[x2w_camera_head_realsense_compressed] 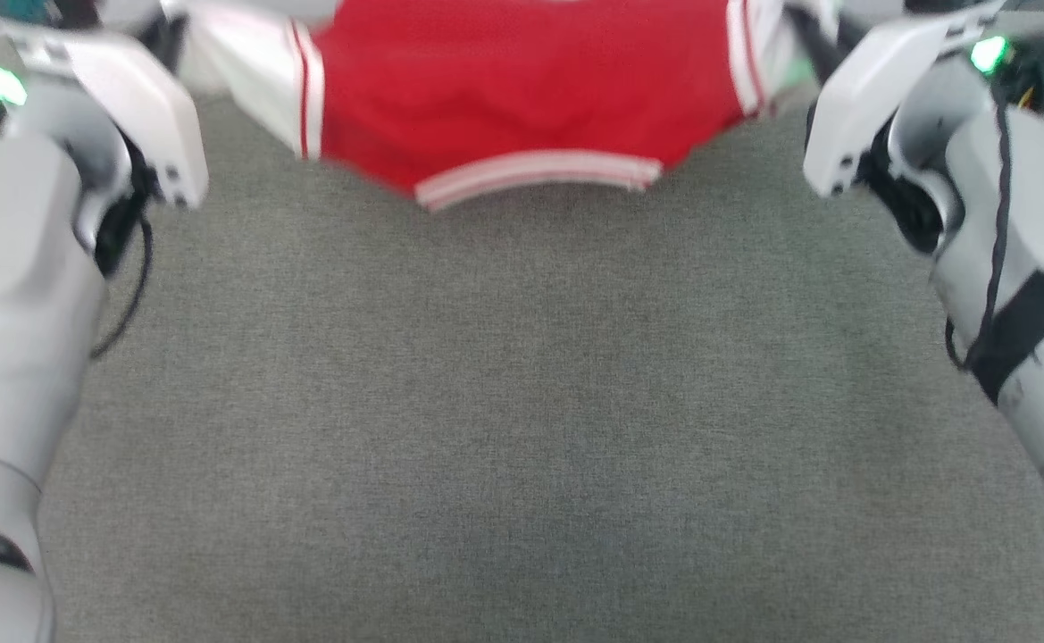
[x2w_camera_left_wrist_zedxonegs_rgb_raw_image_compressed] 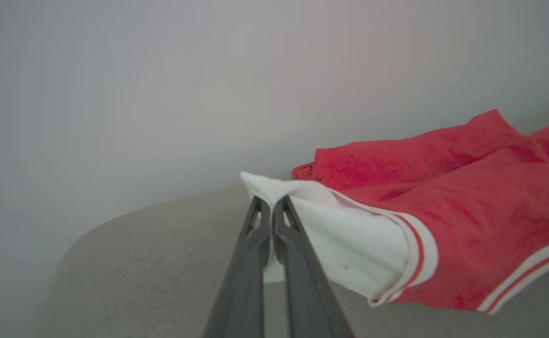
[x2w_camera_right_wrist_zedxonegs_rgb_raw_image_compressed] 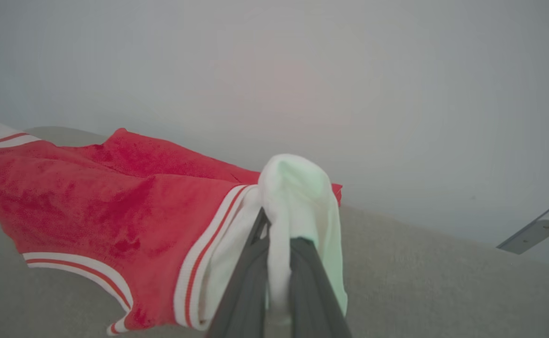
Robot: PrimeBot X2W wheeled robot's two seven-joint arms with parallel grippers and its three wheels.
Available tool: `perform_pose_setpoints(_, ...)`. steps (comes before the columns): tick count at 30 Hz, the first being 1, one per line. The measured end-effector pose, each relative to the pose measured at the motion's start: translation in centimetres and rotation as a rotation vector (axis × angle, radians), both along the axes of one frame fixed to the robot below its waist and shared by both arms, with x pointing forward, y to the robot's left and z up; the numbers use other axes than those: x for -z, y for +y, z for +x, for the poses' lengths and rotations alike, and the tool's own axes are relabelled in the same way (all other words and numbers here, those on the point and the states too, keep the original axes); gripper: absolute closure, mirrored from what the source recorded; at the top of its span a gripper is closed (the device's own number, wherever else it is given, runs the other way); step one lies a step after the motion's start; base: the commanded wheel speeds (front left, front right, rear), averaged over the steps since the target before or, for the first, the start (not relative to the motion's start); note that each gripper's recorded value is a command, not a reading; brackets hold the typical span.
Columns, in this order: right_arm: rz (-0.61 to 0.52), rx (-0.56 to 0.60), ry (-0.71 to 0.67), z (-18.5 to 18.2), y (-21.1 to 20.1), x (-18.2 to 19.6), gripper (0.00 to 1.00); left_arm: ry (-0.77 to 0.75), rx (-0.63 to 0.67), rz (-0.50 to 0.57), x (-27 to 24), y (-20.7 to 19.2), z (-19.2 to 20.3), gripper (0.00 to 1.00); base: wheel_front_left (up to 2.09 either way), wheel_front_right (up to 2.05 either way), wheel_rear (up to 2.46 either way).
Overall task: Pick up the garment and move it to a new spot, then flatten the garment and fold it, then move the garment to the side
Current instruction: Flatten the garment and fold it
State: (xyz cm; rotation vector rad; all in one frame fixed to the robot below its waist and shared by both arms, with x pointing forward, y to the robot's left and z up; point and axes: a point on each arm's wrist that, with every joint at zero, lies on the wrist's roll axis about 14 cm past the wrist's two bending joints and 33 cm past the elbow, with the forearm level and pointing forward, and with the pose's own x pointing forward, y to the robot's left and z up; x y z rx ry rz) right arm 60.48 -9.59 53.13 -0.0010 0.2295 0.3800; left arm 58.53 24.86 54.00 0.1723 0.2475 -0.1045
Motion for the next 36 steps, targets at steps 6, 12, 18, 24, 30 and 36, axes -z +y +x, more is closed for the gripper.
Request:
perform_pose_setpoints(6, 0.042, -0.017, 0.187, -3.7, -0.9, 3.7, 1.00, 0.211, -0.021, -0.037, 5.5, 0.2, -4.0, 1.00, 0.00, 0.00, 0.00)
perform_pose_setpoints(12, 0.012, -0.058, 0.315, -8.2, -2.2, 6.2, 1.00, 0.382, 0.003, -0.063, 9.1, -0.1, -8.9, 1.00, 0.00, 0.00, 0.00)
perform_pose_setpoints(18, -0.010, -0.093, 0.427, -12.8, -3.5, 7.8, 1.00, 0.483, 0.011, -0.088, 10.5, -0.4, -13.7, 1.00, 0.00, 0.00, 0.00)
perform_pose_setpoints(24, -0.041, -0.148, 0.537, -17.5, -4.4, 8.8, 1.00, 0.558, -0.017, -0.095, 10.4, -0.2, -19.2, 1.00, 0.00, 0.00, 0.00)
perform_pose_setpoints(30, -0.053, -0.203, 0.669, -21.8, -4.9, 9.7, 1.00, 0.647, -0.037, -0.114, 10.1, -1.1, -24.5, 1.00, 0.00, 0.00, 0.00)
perform_pose_setpoints(36, -0.075, -0.250, 0.795, -25.8, -5.2, 10.7, 1.00, 0.757, -0.061, -0.141, 10.6, -1.9, -28.8, 1.00, 0.00, 0.00, 0.00)
